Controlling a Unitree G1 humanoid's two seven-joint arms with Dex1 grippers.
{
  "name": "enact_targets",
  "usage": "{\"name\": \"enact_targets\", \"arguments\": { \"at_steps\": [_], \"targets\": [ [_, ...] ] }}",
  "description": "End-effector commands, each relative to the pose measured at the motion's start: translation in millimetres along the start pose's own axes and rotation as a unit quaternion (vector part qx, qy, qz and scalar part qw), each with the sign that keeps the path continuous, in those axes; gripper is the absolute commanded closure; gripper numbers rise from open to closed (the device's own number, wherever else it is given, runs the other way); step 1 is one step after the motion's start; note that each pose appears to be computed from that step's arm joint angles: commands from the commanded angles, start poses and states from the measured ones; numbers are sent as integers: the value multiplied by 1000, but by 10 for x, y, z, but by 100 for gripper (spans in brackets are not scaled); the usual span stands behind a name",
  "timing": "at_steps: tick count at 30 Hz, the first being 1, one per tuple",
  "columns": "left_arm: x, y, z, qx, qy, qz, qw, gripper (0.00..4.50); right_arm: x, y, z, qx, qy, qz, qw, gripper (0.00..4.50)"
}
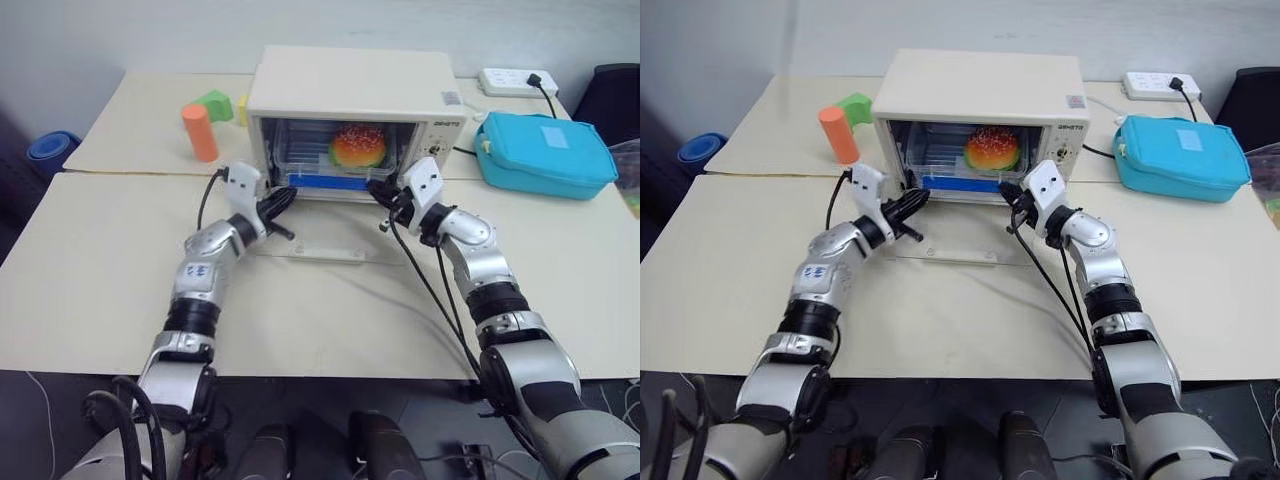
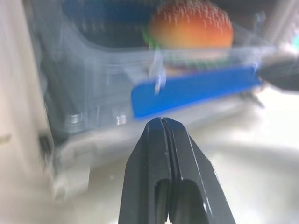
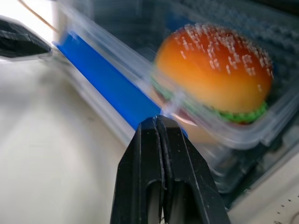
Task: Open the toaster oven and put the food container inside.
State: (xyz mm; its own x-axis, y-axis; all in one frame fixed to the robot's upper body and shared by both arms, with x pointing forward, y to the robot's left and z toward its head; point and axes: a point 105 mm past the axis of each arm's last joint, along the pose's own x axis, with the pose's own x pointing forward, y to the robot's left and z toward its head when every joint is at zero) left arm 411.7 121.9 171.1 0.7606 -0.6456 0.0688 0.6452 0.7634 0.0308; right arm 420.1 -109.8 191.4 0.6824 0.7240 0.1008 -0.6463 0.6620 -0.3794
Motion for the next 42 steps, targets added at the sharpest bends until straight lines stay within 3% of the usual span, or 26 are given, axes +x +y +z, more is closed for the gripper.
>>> {"name": "enact_targets", "arguments": {
  "at_steps": [1, 5, 9, 12, 16, 24, 34, 40, 42],
  "targets": [
    [-317, -59, 338, 22, -35, -67, 997, 411, -215, -16, 238, -20, -26, 17, 999, 450],
    [-903, -69, 491, 61, -11, -160, 985, 304, -677, -57, 168, -28, 17, 36, 999, 450],
    [-1429, -76, 369, 122, 61, -261, 956, 201, -1117, -56, -273, -26, 103, 68, 992, 450],
    [-1543, -174, 211, 130, 87, -314, 937, 133, -1203, 16, -581, -12, 136, 85, 987, 450],
    [-1491, -328, 188, 118, 60, -341, 931, 13, -1103, 207, -745, 2, 126, 118, 985, 450],
    [-1401, -388, 382, 73, -4, -298, 952, 6, -906, 309, -443, 5, 16, 124, 992, 450],
    [-1378, -138, 714, -8, -131, -146, 981, 6, -704, -54, 522, 59, -200, 28, 978, 450],
    [-1370, 74, 619, 41, -89, -63, 993, 6, -682, -210, 852, 113, -249, 26, 962, 450],
    [-1415, 28, 525, 98, -55, -72, 991, 0, -733, -149, 874, 108, -230, 60, 965, 410]
  ]
}}
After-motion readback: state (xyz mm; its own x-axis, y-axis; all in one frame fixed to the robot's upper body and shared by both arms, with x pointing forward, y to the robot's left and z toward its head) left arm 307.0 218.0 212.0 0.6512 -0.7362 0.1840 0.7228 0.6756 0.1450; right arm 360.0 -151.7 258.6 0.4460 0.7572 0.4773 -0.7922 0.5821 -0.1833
